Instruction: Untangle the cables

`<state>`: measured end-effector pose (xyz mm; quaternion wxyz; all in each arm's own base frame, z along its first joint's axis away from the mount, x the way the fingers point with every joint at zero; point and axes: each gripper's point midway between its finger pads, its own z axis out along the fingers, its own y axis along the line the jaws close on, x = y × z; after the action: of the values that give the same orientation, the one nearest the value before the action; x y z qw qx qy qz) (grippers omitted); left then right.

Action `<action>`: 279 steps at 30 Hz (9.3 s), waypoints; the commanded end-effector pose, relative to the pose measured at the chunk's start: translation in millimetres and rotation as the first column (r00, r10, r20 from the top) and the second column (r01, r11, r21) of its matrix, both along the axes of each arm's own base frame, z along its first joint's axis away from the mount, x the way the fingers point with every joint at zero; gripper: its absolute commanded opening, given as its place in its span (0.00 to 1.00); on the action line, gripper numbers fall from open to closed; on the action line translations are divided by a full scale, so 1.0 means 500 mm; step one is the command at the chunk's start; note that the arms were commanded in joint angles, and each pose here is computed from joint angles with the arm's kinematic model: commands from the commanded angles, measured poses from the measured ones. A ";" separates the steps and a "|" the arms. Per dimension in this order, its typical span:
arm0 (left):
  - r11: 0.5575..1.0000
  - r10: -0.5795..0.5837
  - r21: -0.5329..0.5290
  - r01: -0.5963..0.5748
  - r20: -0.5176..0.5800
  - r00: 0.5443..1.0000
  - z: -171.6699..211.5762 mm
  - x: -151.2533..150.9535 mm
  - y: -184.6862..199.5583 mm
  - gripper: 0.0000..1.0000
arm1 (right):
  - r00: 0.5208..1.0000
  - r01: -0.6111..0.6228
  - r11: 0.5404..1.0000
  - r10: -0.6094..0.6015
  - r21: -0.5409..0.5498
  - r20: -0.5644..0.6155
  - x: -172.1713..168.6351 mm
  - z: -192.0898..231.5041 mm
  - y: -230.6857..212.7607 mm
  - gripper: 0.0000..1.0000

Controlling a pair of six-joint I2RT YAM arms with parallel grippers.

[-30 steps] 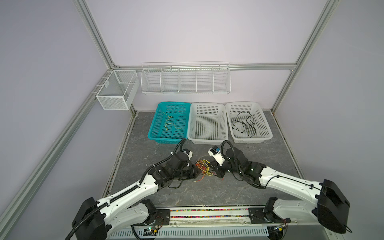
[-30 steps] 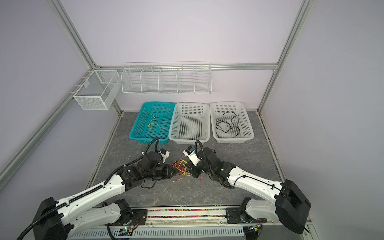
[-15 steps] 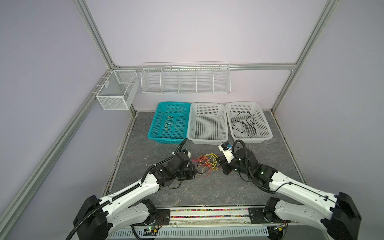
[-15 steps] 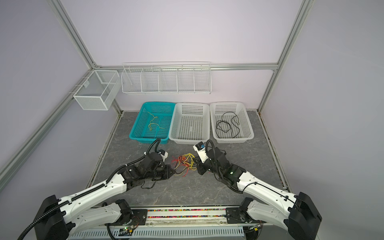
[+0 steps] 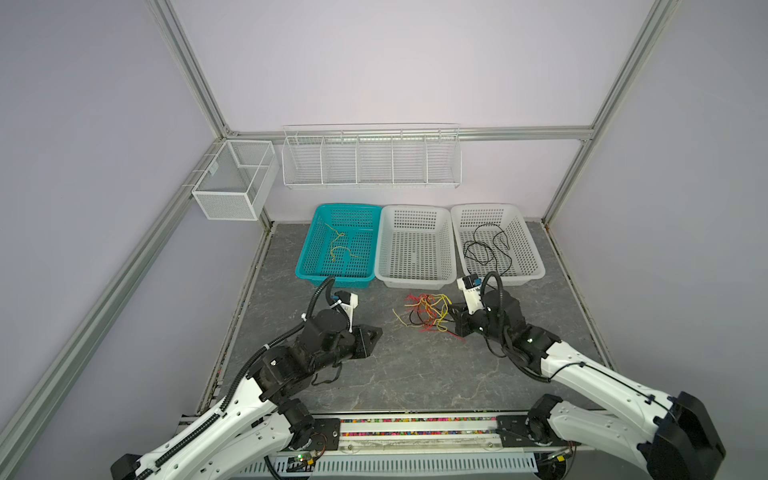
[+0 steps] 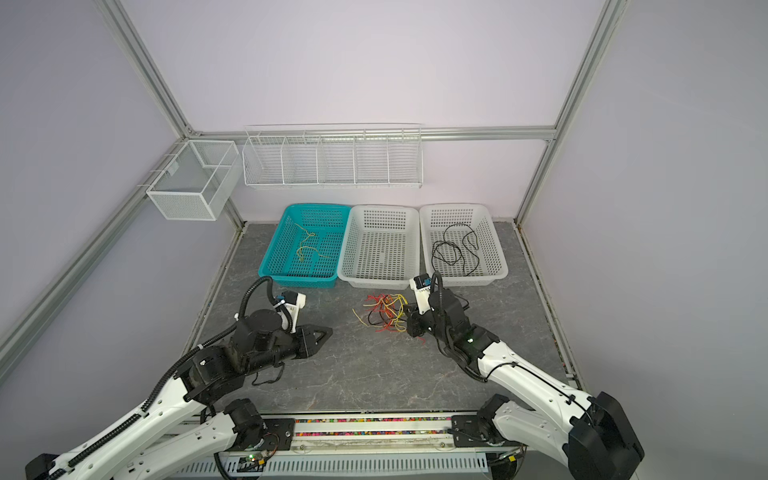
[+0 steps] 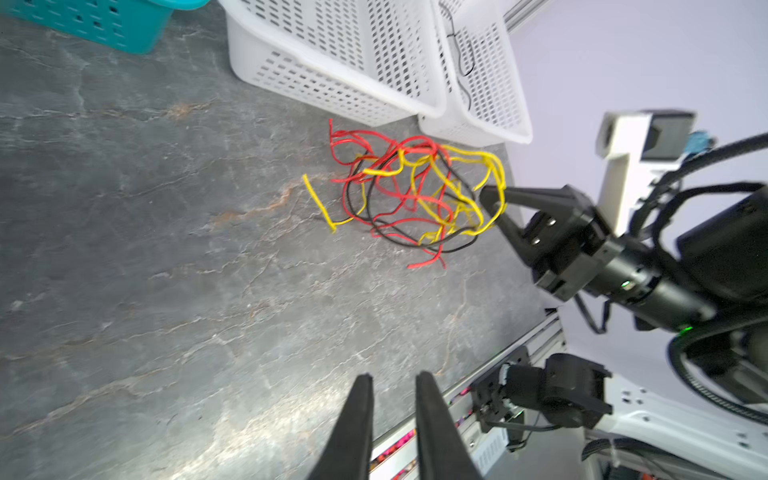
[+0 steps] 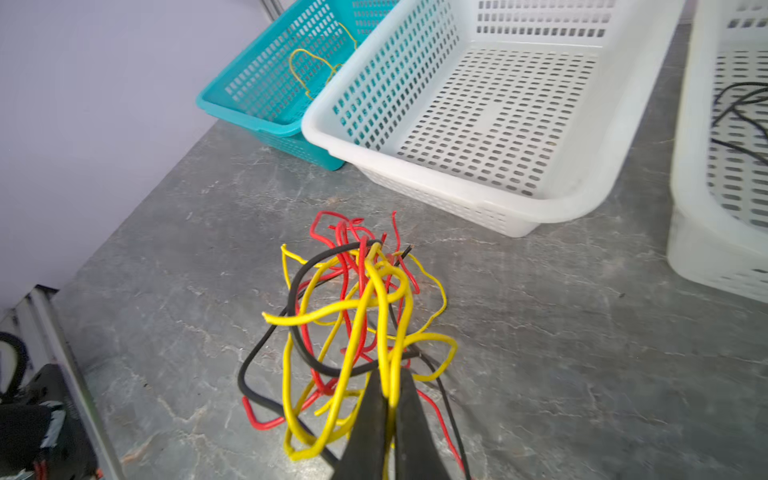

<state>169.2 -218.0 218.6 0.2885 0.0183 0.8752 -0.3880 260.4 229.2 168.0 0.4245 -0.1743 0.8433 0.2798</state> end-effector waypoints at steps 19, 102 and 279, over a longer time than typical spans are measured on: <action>0.869 0.058 -0.458 -0.185 -0.278 0.959 -0.050 0.046 -0.115 0.77 | 0.966 -0.205 0.921 0.136 0.331 0.220 -0.068 0.101 0.038 0.07; 0.942 -0.102 -0.253 0.221 0.411 0.906 0.671 0.182 -0.208 0.00 | 0.890 0.412 0.907 -0.421 0.087 0.177 0.020 0.042 -0.171 0.87; 0.873 0.134 0.486 -0.039 -0.161 0.978 -0.275 0.075 0.103 0.00 | 0.957 0.261 0.904 -0.288 0.339 0.033 0.019 0.071 -0.178 0.06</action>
<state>222.6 -214.0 110.1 0.2355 0.0520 0.9439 -0.2255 250.0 170.2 189.4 0.4592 -0.0503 0.7967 0.3896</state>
